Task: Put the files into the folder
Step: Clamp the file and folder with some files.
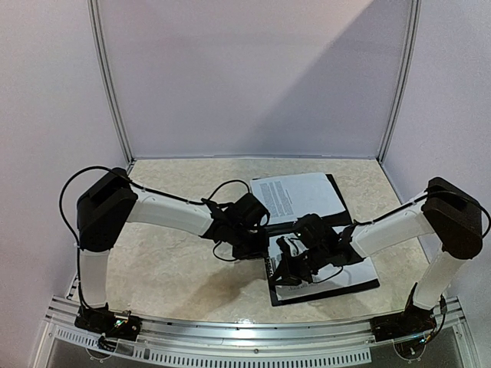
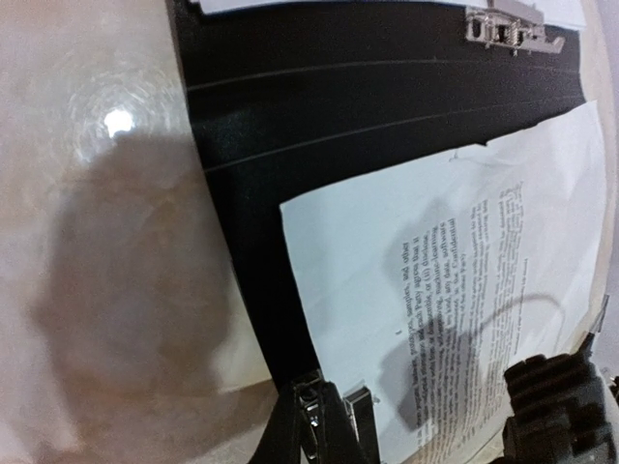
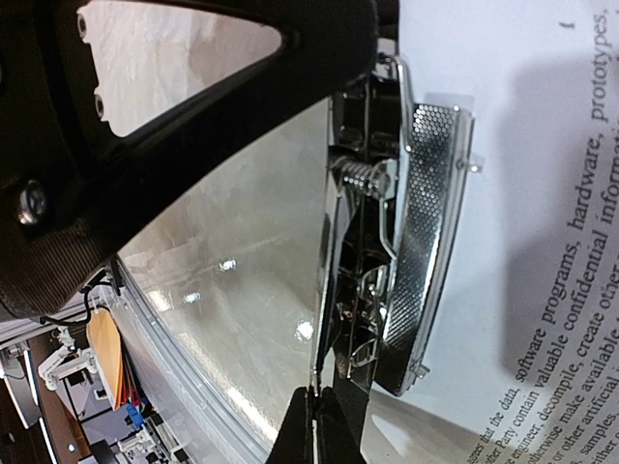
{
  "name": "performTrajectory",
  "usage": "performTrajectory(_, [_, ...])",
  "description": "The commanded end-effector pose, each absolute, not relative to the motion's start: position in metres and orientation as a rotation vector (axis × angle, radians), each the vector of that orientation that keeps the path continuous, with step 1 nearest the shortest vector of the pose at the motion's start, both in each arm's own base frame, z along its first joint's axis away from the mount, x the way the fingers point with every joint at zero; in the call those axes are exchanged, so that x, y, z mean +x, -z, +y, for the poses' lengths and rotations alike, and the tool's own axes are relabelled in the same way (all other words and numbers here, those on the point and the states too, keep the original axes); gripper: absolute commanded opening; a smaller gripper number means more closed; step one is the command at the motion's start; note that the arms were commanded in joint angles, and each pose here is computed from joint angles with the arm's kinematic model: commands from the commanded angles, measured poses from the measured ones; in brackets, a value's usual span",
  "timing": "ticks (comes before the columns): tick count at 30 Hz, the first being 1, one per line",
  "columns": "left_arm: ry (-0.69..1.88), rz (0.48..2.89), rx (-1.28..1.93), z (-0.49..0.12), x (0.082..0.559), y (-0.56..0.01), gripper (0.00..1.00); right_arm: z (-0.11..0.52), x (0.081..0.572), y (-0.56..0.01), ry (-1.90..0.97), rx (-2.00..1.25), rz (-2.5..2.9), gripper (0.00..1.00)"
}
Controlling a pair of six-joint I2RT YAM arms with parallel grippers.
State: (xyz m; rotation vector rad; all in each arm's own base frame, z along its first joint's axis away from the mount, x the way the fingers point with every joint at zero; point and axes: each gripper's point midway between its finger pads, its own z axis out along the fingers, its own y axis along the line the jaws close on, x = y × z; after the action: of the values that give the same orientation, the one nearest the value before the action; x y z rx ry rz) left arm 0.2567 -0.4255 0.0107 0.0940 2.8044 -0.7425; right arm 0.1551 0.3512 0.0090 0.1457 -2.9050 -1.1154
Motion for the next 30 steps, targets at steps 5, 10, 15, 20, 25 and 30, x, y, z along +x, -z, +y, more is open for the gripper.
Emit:
performTrajectory(5, [0.358, 2.952, 0.087, -0.366, 0.243, 0.065, 0.0, 0.27, 0.093, 0.052, 0.583, 0.054, -2.802, 0.0])
performTrajectory(10, [0.354, 2.955, 0.085, -0.366, 0.244, 0.066, 0.0, 0.282, 0.1, 0.036, 0.702, 0.011, -2.802, 0.0])
performTrajectory(15, [0.344, 2.96, 0.093, -0.365, 0.244, 0.068, 0.0, 0.284, 0.12, 0.018, 0.693, 0.024, -2.891, 0.0])
performTrajectory(20, [0.331, 2.965, 0.104, -0.366, 0.245, 0.07, 0.0, 0.267, 0.118, 0.03, 0.548, 0.048, -2.912, 0.0])
performTrajectory(25, [0.334, 2.963, 0.104, -0.365, 0.245, 0.069, 0.0, 0.252, 0.099, 0.052, 0.501, 0.037, -2.848, 0.0])
performTrajectory(30, [0.334, 2.963, 0.102, -0.365, 0.246, 0.069, 0.0, 0.241, 0.09, 0.065, 0.43, 0.042, -2.815, 0.0])
